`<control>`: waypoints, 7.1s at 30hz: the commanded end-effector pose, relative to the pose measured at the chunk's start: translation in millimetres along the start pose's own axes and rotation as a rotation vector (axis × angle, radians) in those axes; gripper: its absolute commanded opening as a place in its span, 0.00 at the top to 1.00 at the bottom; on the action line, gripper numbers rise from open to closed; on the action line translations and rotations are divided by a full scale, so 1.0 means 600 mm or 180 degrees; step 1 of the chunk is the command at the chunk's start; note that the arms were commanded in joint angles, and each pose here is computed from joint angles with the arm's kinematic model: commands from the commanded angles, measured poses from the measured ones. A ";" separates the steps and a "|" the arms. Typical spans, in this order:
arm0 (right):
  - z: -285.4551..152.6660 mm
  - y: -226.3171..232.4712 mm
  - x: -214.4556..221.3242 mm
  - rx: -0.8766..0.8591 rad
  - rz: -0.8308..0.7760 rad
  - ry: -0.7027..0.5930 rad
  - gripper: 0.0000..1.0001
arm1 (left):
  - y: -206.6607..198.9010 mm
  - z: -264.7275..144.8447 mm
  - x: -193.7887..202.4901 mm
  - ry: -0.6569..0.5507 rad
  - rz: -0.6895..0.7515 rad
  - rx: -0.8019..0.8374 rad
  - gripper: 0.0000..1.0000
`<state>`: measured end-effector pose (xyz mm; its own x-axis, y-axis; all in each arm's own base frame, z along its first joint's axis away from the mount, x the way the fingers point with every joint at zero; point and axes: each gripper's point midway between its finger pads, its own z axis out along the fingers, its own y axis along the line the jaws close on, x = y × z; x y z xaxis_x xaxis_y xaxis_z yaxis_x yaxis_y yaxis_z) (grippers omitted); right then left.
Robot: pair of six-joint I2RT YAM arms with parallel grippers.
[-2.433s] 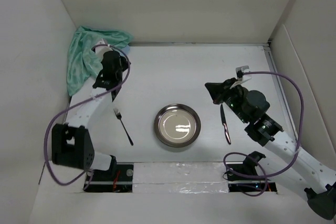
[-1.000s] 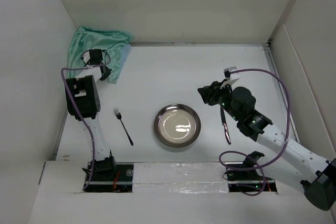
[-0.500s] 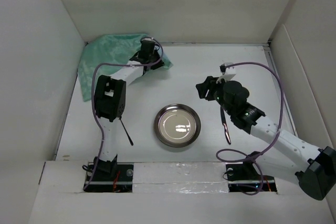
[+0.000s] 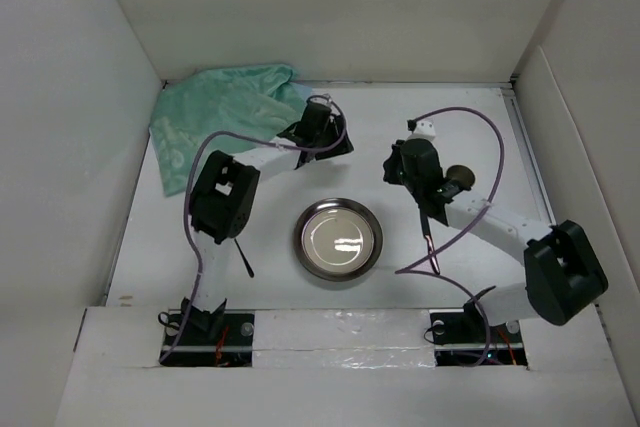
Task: Set the dinner table for one person
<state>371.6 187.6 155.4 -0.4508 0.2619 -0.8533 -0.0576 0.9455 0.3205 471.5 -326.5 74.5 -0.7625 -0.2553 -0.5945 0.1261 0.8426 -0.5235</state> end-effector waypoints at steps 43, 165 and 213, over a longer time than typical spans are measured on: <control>0.144 0.117 -0.033 -0.0974 0.0512 0.0099 0.34 | 0.650 -0.474 0.004 -0.2217 -0.3361 -0.2926 0.43; -0.223 0.087 -0.543 -0.0221 0.0137 -0.1991 1.00 | 0.163 -0.573 -0.475 -0.2366 -0.0813 0.0311 1.00; 0.101 -0.172 -0.018 0.0211 0.0586 0.0490 1.00 | 0.373 -0.325 -0.023 -0.1324 -0.1860 -0.0403 1.00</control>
<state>433.7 105.0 87.6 -0.6386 0.3947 -0.6606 0.0952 0.8924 0.4411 386.2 -46.1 66.7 -0.4219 -0.8166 -0.3939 -0.3596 0.5495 -0.7542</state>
